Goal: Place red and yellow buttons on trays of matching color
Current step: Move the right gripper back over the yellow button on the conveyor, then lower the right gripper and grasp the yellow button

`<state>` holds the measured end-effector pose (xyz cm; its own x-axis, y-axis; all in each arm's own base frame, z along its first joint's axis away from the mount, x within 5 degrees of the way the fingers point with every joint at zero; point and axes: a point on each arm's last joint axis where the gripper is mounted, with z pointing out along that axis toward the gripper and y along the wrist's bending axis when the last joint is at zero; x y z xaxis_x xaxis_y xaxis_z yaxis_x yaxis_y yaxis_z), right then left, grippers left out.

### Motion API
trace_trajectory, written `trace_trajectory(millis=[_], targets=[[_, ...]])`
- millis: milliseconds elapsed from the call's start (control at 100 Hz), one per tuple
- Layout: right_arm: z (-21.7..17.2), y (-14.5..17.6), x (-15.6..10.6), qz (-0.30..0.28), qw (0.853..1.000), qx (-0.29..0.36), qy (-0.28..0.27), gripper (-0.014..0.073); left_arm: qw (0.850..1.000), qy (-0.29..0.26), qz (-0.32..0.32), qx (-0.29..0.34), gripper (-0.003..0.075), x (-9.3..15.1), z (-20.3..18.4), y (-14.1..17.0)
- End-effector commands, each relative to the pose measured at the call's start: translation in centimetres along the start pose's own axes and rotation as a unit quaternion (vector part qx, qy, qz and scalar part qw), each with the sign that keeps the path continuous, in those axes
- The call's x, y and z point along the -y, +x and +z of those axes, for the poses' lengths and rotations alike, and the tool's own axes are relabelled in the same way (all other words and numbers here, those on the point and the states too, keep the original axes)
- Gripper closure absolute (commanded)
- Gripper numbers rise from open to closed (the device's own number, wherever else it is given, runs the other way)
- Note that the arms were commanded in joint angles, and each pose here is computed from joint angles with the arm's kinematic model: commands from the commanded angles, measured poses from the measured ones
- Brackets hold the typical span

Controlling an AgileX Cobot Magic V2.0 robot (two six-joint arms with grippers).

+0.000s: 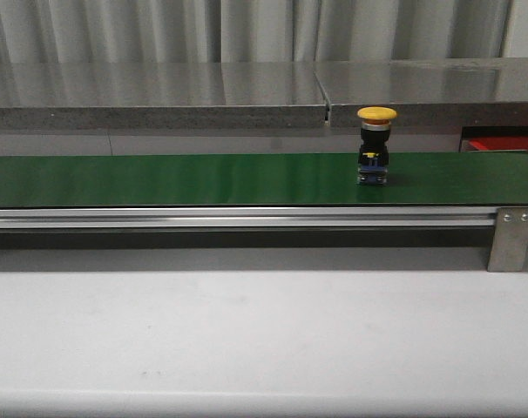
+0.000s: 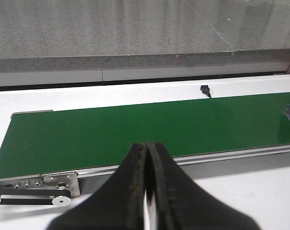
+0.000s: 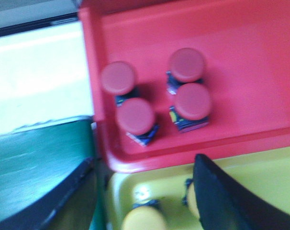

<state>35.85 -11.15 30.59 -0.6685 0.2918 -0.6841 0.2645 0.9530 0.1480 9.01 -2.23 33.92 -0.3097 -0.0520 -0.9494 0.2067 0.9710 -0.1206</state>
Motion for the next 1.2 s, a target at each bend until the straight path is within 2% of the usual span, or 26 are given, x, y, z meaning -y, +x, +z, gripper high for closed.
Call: trace_trajectory(millis=[0, 130, 290, 510, 870, 1190], targets=[[-3.3, -1.1, -1.9, -0.018, 0.998, 0.057, -0.017, 0.0150, 0.999, 0.008, -0.008, 0.050, 0.0741, 0.2, -0.3, -1.5], [-4.6, -0.3, -4.5, -0.043, 0.997, 0.053, -0.044, 0.0150, 0.999, 0.008, -0.008, 0.050, 0.0741, 0.2, -0.3, -1.5], [-4.8, 1.1, -7.3, -0.079, 0.994, -0.002, -0.079, 0.0138, 0.999, 0.008, -0.008, 0.050, 0.0741, 0.2, -0.3, -1.5], [-4.4, 2.9, -10.7, -0.128, 0.983, -0.058, -0.117, 0.0011, 0.999, 0.008, -0.008, 0.050, 0.0741, 0.2, -0.3, -1.5], [-1.0, 5.5, -15.1, -0.205, 0.958, -0.125, -0.155, 0.0011, 0.999, 0.008, -0.008, 0.050, 0.0741, 0.2, -0.3, -1.5], [2.1, 3.4, -16.5, -0.198, 0.966, -0.064, -0.155, 0.0027, 0.999, 0.008, -0.008, 0.050, 0.0741, 0.2, -0.3, -1.5]])
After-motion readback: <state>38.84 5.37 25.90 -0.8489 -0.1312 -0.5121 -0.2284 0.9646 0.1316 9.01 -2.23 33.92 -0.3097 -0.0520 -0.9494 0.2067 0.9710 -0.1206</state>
